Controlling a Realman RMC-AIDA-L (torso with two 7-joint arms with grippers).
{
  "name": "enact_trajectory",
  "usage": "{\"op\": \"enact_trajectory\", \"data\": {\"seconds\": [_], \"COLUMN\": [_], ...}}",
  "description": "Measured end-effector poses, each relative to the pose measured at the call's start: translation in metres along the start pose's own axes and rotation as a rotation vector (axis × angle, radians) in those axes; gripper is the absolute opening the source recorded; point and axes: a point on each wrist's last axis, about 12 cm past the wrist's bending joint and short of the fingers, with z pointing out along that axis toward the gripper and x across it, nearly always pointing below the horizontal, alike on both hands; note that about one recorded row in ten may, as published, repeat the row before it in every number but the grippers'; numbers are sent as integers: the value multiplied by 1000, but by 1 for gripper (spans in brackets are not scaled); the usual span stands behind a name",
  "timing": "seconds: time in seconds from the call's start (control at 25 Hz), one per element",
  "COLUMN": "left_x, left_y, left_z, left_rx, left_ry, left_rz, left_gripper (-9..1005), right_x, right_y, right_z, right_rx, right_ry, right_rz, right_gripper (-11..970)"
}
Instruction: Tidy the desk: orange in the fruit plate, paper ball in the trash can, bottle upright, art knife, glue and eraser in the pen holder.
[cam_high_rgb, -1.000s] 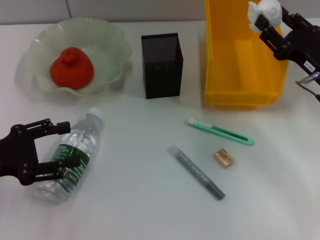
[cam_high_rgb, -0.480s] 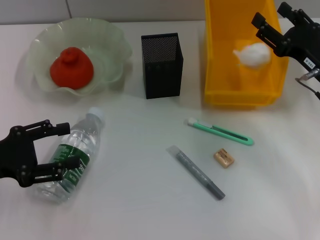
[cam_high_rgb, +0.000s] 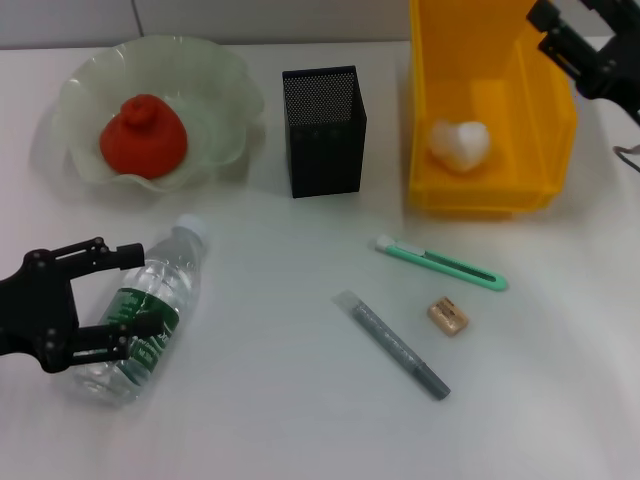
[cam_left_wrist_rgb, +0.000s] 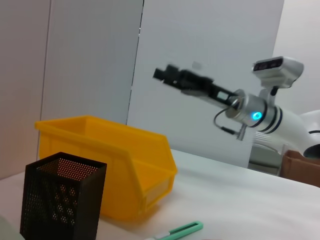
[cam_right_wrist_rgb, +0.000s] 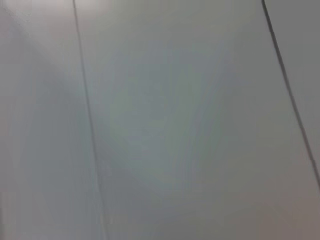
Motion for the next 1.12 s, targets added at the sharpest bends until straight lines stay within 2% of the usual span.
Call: {"op": "enact_trajectory", "data": {"seconds": [0.08, 0.12, 0.16, 0.2, 0.28, 0.32, 0.36, 0.44, 0.48, 0.56, 0.68, 0.84, 0.88, 1.04, 1.12], "left_x": [-1, -1, -1, -1, -1, -1, -1, -1, -1, -2, -3, -6, -6, -6, -6], "left_y": [0, 0, 0, 0, 0, 0, 0, 1, 1, 2, 2, 4, 5, 5, 5], "left_z": [0, 1, 1, 1, 1, 1, 1, 1, 1, 2, 3, 5, 6, 6, 6], "left_rx": [1, 2, 4, 5, 5, 5, 6, 6, 6, 7, 10, 20, 21, 18, 17], "left_ry": [0, -1, -1, -2, -2, -2, -2, -2, -2, -2, -2, 0, 1, 3, 3], "left_rz": [2, 2, 2, 3, 3, 3, 3, 4, 4, 7, 9, 18, 19, 19, 17], "left_gripper": [798, 797, 797, 797, 797, 796, 796, 796, 795, 795, 794, 793, 793, 792, 792], "right_x": [-8, -14, -14, -19, -21, -22, -22, -21, -21, -15, -9, 12, 23, 32, 39], "right_y": [1, 3, 3, 6, 10, 12, 12, 20, 20, 28, 32, 45, 49, 52, 51], "right_z": [-6, -13, -13, -18, -22, -23, -23, -23, -23, -20, -19, -14, -13, -15, -17], "right_rx": [-54, -122, -122, -203, -292, -339, -339, -468, -468, -565, -596, -648, -643, -633, -591], "right_ry": [-30, -34, -34, -11, 25, 52, 52, 149, 149, 255, 308, 447, 494, 525, 552], "right_rz": [50, 98, 98, 137, 168, 179, 179, 186, 186, 166, 159, 115, 77, 28, 3], "right_gripper": [763, 763, 763, 763, 764, 764, 764, 765, 765, 765, 765, 765, 765, 765, 765]}}
